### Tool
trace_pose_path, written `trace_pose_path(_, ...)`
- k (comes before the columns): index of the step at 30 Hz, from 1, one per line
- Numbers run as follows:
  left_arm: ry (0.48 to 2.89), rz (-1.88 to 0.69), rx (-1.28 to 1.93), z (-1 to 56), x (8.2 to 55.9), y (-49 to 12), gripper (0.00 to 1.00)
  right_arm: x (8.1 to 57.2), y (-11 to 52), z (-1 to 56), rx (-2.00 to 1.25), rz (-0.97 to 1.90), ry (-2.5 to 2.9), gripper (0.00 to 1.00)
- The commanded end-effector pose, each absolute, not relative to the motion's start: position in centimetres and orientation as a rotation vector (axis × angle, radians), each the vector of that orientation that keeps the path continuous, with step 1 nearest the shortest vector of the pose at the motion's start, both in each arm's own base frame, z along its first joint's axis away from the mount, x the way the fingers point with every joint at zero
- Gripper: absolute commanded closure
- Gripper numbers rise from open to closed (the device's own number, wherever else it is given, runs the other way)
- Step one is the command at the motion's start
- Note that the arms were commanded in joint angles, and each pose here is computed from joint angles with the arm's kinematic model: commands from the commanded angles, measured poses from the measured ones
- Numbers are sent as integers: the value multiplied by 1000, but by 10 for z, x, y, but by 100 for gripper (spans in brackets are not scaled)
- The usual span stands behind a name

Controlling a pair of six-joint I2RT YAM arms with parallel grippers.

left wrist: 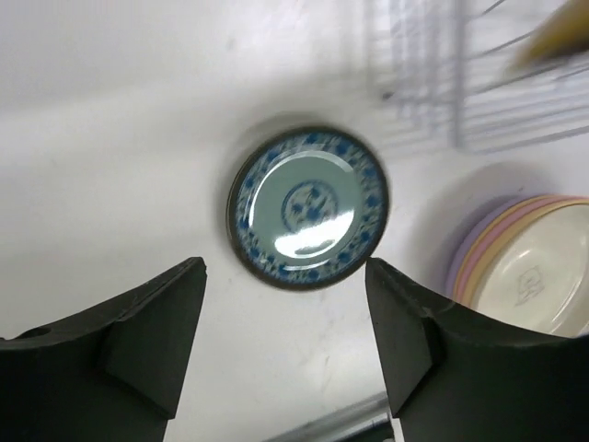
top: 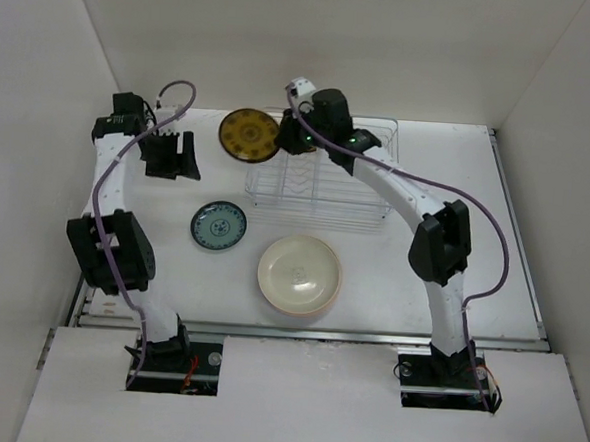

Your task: Unload the plates from the dish rack

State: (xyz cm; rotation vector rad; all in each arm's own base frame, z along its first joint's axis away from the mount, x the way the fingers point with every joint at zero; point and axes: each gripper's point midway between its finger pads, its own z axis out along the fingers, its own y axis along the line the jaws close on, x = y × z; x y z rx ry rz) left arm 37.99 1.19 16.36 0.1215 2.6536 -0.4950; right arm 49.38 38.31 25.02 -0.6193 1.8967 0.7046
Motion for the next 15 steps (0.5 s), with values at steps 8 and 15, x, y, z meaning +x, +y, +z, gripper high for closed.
trace_pose_path(8,2417,-531,249,209,412,-28,31,408,470,228,-826,1066,1945,100)
trace_pose_path(15,2539,-632,298,189,397,-42,89,393,474,232,-872,1126,1912,100)
